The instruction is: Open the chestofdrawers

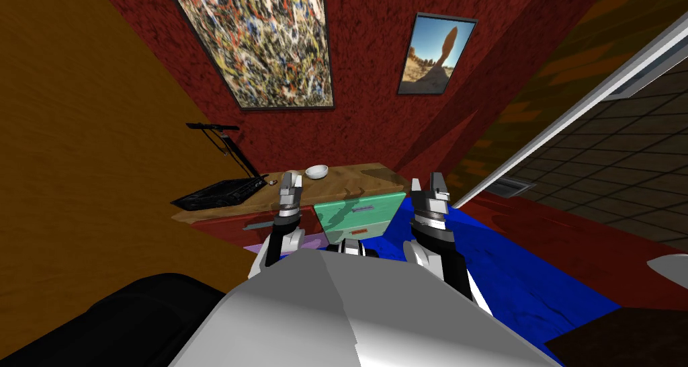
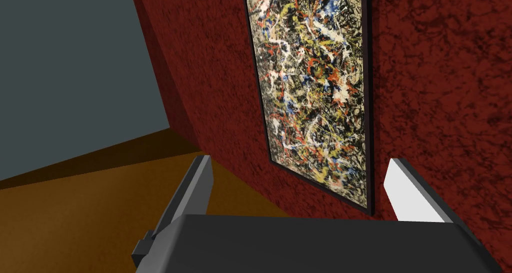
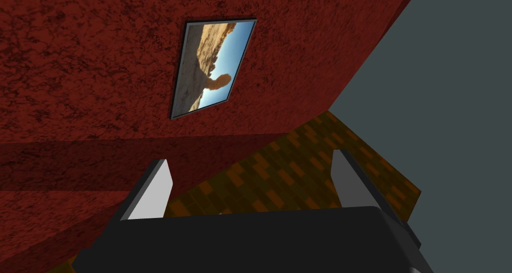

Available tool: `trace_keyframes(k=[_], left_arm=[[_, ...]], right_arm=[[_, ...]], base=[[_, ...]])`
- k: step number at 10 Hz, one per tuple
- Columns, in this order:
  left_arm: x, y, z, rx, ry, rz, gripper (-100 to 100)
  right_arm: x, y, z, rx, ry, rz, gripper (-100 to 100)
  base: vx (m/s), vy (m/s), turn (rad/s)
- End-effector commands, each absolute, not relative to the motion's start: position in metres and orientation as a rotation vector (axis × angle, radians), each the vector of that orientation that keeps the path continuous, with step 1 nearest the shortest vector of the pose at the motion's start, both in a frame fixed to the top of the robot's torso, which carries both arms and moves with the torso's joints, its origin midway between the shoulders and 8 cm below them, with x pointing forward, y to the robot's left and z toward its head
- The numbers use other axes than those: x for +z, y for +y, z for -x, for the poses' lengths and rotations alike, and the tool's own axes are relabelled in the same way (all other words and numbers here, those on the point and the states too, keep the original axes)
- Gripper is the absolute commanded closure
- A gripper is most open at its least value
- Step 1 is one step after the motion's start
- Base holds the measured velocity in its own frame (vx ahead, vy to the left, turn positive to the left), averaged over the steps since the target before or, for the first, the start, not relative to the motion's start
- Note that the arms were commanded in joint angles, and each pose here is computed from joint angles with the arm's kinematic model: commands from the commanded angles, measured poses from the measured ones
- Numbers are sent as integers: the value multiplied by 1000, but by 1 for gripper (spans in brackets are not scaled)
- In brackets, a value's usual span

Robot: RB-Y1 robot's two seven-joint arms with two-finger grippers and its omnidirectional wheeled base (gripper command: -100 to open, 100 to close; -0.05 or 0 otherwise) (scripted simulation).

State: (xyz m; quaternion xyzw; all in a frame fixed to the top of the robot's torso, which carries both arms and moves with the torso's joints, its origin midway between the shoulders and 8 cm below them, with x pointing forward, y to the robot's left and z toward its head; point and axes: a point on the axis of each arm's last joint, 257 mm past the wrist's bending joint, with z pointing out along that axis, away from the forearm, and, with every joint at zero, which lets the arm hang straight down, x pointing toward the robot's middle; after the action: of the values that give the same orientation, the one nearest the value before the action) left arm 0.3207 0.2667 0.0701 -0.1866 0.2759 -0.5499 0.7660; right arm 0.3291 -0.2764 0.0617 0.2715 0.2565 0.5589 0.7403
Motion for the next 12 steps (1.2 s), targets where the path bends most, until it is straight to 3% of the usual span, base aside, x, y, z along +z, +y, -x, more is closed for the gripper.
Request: trace_keyframes(k=[1, 12], left_arm=[[52, 266, -333, -1186, 662, 404, -100], [-53, 286, -380, -1113, 861, 536, -100]], right_arm=[[62, -276, -329, 1226, 563, -596, 0], [62, -276, -329, 1226, 563, -596, 0]], base=[[-1, -67, 8], [-2, -84, 11]])
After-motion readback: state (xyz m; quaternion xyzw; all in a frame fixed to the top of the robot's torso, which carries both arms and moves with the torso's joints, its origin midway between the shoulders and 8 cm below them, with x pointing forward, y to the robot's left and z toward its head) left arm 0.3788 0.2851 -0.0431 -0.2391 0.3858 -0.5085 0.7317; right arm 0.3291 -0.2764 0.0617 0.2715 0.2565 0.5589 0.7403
